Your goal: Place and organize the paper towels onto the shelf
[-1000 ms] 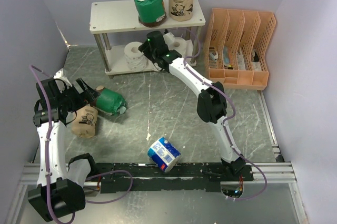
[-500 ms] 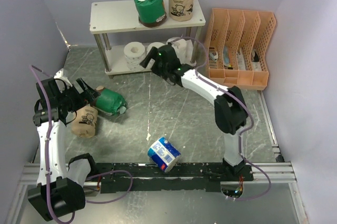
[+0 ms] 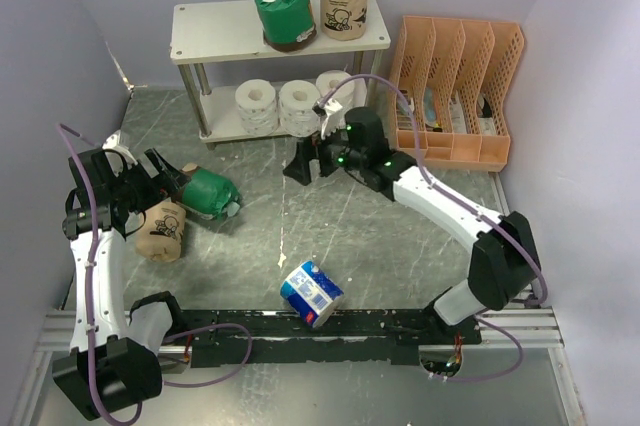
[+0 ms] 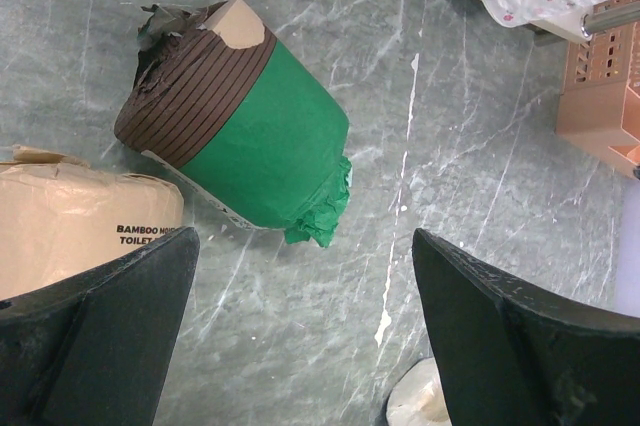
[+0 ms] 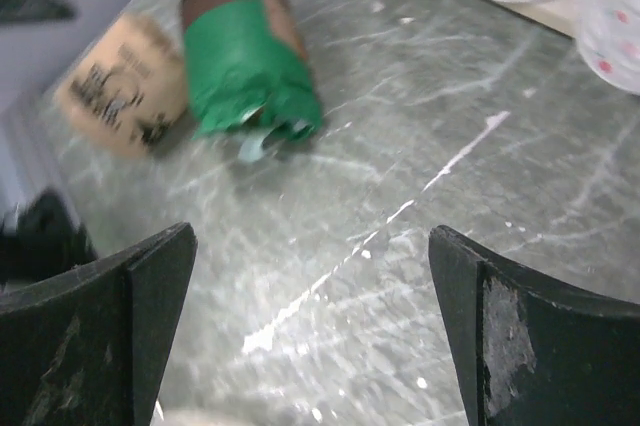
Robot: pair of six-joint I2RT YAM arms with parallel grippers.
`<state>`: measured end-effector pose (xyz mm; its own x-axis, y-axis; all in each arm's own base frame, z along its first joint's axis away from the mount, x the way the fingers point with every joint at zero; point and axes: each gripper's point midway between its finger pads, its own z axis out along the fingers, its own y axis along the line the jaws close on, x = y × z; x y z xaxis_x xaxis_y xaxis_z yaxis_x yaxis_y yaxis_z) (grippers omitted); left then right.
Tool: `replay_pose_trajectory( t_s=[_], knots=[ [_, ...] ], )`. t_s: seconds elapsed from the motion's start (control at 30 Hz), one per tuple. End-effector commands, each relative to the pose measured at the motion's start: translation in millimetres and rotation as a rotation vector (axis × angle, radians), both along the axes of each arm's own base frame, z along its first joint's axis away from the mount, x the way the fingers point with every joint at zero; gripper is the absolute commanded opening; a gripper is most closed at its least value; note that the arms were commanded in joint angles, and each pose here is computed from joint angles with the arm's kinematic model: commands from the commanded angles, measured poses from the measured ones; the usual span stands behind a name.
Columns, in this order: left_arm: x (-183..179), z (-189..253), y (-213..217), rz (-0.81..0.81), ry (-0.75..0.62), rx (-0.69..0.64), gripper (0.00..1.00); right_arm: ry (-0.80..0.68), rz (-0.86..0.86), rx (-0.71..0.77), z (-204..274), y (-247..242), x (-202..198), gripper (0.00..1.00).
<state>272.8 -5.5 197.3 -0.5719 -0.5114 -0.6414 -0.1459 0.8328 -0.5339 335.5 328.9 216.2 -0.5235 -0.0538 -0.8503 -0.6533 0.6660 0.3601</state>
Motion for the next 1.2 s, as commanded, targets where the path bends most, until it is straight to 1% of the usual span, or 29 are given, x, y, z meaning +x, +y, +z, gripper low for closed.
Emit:
replay_pose_trajectory(
  t_s=[0.0, 0.03, 0.1, 0.13, 0.17, 0.2, 0.23, 0.3, 0.37, 0.4, 0.6, 0.8, 0.87, 0.93, 1.0, 1.17],
  knots=[
    [2, 6, 2, -0.004, -0.041, 0.017, 0.99, -0.065, 0.635, 0.087, 6, -16, -68, 1.00],
    [1, 7, 2, -0.002, -0.041, 0.019, 1.00, -0.014, 0.713, 0.149, 8, -27, -75, 1.00],
    [2, 6, 3, -0.002, -0.037, 0.018, 1.00, 0.056, 0.901, 0.195, -1, -32, -99, 1.00],
    [2, 5, 3, -0.002, -0.034, 0.017, 1.00, 0.022, 1.004, 0.188, -2, -36, -114, 1.00],
    [3, 4, 3, -0.001, -0.032, 0.015, 1.00, 0.043, 1.081, 0.164, 2, -40, -127, 1.00],
    [3, 4, 3, -0.002, -0.030, 0.015, 0.99, 0.118, 1.116, 0.116, -8, -36, -137, 1.00],
    [3, 3, 3, -0.005, -0.029, 0.011, 1.00, 0.146, 1.145, 0.046, -20, -33, -141, 1.00],
    [3, 4, 2, -0.009, -0.029, 0.008, 0.99, 0.139, 1.226, -0.055, -40, -29, -157, 1.00],
    [2, 5, 2, -0.006, -0.036, 0.013, 0.99, 0.127, 1.305, -0.116, -53, -26, -175, 1.00],
    [1, 7, 2, -0.002, -0.043, 0.019, 1.00, 0.138, 1.331, -0.124, -56, -22, -183, 1.00],
    [-4, 17, 0, -0.005, -0.090, 0.034, 0.99, 0.252, 1.355, -0.097, -62, -5, -201, 1.00],
    [-3, 15, -5, -0.034, -0.078, 0.008, 0.99, 0.321, 1.412, -0.111, -77, 4, -224, 1.00],
    [-2, 14, -8, -0.046, -0.073, 0.000, 1.00, 0.342, 1.414, -0.093, -78, 8, -226, 1.00],
    [-3, 16, -11, -0.058, -0.078, -0.003, 0.99, 0.393, 1.405, -0.078, -87, 14, -223, 1.00],
    [-5, 19, -14, -0.067, -0.092, 0.005, 1.00, 0.417, 1.399, -0.098, -92, 18, -221, 1.00],
    [-8, 24, -24, -0.098, -0.112, 0.020, 1.00, 0.440, 1.411, -0.159, -105, 16, -229, 0.95]
  ],
)
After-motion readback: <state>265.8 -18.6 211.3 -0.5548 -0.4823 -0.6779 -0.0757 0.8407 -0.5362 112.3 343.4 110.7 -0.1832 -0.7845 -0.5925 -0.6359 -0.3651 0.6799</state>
